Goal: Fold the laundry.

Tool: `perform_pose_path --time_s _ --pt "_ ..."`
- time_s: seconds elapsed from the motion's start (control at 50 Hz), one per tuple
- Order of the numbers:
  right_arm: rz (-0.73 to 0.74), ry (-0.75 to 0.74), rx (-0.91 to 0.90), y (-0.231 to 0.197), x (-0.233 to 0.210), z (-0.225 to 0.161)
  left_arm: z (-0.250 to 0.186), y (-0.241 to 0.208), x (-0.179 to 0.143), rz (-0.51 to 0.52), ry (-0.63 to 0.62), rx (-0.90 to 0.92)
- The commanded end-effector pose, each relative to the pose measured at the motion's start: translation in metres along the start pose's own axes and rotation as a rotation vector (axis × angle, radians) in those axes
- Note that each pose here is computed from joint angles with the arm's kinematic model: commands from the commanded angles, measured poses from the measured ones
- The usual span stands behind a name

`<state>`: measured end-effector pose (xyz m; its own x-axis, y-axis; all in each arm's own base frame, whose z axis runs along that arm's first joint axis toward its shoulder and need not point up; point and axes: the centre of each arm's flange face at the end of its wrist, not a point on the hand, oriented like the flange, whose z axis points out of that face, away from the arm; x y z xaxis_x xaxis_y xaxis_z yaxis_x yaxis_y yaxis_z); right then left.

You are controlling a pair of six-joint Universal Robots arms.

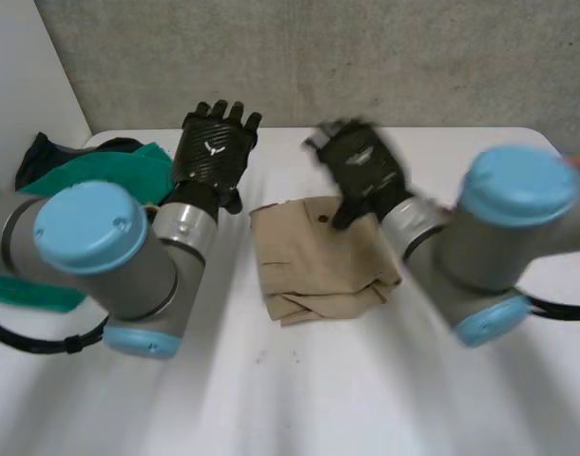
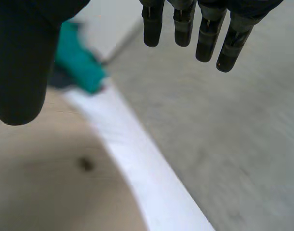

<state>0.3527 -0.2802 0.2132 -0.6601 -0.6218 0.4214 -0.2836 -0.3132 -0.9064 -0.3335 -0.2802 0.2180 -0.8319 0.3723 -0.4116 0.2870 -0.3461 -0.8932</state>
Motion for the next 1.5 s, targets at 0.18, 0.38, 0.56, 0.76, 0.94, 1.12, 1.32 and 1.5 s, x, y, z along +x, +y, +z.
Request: perform_pose_path --time_s 0.18,0.38,0.56,0.76,0.94,1.12,1.32,1.5 --pt "0.451 0.040 -0.250 0.048 0.060 0.012 0.022 0.012 0.051 -0.291 0.261 -0.232" --pt "0.532 -0.055 -0.403 0.091 0.043 0.022 0.009 0.053 0.065 -0.273 0.313 -0.438" --pt "0.488 -0.080 -0.495 0.110 0.036 0.016 0.005 0.062 0.060 -0.255 0.287 -0.502" --pt "0.352 -0.071 -0.392 0.054 0.050 0.005 0.006 0.012 0.038 -0.266 0.265 -0.393" --pt "0.260 -0.002 -0.200 0.017 0.054 -0.024 -0.012 -0.051 0.014 -0.293 0.309 -0.257" --pt "0.101 -0.039 -0.247 0.047 0.012 -0.066 -0.043 -0.105 0.002 -0.346 0.573 -0.100" --pt "-0.033 -0.031 -0.264 0.082 -0.024 -0.061 -0.048 -0.107 -0.002 -0.358 0.624 -0.104" --pt "-0.053 -0.021 -0.226 0.104 -0.032 -0.043 -0.048 -0.103 0.002 -0.359 0.629 -0.116"
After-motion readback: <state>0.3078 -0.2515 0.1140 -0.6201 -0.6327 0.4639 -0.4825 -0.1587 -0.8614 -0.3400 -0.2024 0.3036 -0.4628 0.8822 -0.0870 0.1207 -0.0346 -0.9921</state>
